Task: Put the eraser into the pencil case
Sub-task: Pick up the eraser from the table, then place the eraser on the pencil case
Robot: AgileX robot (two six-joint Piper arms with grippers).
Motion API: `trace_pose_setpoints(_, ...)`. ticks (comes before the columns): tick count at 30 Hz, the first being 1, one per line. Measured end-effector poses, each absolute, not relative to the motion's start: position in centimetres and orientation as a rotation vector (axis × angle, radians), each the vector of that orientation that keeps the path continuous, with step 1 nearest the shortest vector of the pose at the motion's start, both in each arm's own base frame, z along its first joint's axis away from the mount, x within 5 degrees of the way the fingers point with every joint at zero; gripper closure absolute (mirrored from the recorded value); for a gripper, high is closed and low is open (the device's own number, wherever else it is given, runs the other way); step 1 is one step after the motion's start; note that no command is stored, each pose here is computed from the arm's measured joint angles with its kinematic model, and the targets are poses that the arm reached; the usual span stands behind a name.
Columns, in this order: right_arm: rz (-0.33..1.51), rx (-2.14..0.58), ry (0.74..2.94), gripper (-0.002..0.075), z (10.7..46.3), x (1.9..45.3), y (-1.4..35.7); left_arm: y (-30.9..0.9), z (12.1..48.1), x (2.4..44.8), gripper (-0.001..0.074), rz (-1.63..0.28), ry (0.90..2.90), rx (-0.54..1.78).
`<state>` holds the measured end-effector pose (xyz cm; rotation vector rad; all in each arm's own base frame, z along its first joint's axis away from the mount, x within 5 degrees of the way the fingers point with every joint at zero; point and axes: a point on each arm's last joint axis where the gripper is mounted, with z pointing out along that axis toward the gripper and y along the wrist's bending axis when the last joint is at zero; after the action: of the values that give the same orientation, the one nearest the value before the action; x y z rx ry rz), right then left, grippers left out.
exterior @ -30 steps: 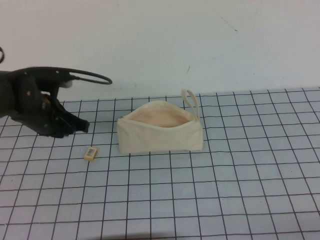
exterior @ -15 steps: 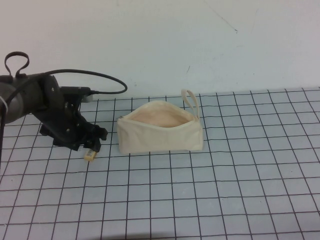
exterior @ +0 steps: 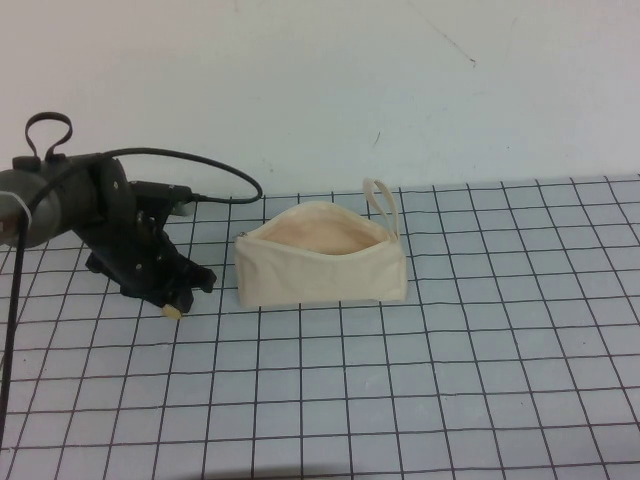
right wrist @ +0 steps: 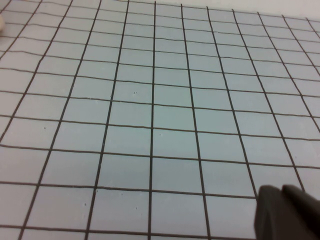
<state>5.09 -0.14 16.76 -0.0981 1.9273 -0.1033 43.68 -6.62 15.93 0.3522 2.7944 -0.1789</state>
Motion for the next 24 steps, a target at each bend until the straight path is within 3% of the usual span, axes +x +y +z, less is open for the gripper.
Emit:
trace_pose_setpoints(5, -0.103, -0.098, 1.927, 0.0726, 16.8, 5.1, -0.1, -6.5, 18.4, 44.3, 0.0550, -0.135, 2.829, 0.427)
trace_pose_setpoints(9, -0.103, -0.098, 1.927, 0.0726, 16.8, 5.1, -0.1, -6.6, 23.1, 45.0, 0.0550, -0.108, 2.787, 0.460)
trace_pose_setpoints(15, -0.103, -0.098, 1.927, 0.0726, 16.8, 5.1, -0.1, -10.2, 31.6, 44.9, 0.0550, -0.433, 2.515, 0.495)
trace_pose_setpoints(19, -0.103, -0.098, 1.927, 0.0726, 16.8, 5.1, -0.1, -14.5, 32.5, 43.9, 0.0550, -0.525, 2.426, 0.647)
trace_pose_setpoints(24, -0.103, -0.098, 1.927, 0.0726, 16.8, 5.1, -0.1, -19.1, 29.9, 43.7, 0.0548, -0.424, 2.408, 0.827)
